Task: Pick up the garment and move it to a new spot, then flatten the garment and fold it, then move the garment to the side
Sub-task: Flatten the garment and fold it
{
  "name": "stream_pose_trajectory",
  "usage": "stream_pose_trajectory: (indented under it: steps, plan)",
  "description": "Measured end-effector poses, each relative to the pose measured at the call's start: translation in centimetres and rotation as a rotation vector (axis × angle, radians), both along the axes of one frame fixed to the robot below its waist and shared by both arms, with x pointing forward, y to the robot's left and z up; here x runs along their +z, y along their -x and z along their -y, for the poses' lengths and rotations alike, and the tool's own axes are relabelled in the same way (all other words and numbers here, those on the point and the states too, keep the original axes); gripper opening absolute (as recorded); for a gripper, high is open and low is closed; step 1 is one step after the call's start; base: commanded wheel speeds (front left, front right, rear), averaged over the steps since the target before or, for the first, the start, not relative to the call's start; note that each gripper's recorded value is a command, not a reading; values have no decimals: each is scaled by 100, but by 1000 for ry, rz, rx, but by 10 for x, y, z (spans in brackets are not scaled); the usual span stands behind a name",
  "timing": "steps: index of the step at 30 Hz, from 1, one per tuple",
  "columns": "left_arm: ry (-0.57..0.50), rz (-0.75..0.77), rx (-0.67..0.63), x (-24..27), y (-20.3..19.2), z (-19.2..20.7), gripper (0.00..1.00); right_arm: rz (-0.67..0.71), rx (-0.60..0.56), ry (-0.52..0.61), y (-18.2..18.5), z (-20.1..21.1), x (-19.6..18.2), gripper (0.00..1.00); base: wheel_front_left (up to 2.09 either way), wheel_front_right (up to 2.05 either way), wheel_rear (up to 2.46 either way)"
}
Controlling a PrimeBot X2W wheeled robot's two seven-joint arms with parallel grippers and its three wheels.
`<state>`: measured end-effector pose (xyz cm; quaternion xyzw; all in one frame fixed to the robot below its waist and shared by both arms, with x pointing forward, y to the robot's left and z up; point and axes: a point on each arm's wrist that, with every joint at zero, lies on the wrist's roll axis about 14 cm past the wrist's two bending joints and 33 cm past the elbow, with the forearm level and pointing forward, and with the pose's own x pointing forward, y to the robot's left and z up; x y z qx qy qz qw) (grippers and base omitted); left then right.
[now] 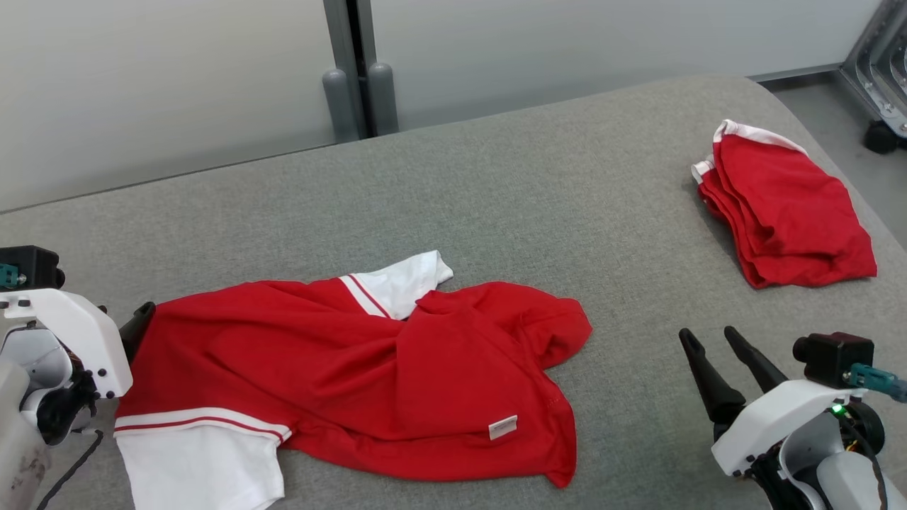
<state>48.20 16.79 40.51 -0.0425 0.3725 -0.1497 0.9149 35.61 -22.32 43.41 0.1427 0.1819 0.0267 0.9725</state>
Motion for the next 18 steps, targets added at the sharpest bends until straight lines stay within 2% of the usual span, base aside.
stream_pose_trajectory:
  steps: [9, 14, 18]
  plan:
    - [44, 259, -24, 53, 19, -3, 100, -3, 115, -91, -6, -52, 3, 100, 0, 0, 0]
    - [67, 383, 3, 69, 41, -7, 100, -18, 180, -136, -26, -79, 9, 100, 0, 0, 0]
    - [55, 508, 60, 83, 63, -14, 100, -94, 204, -140, -35, -89, -3, 100, 0, 0, 0]
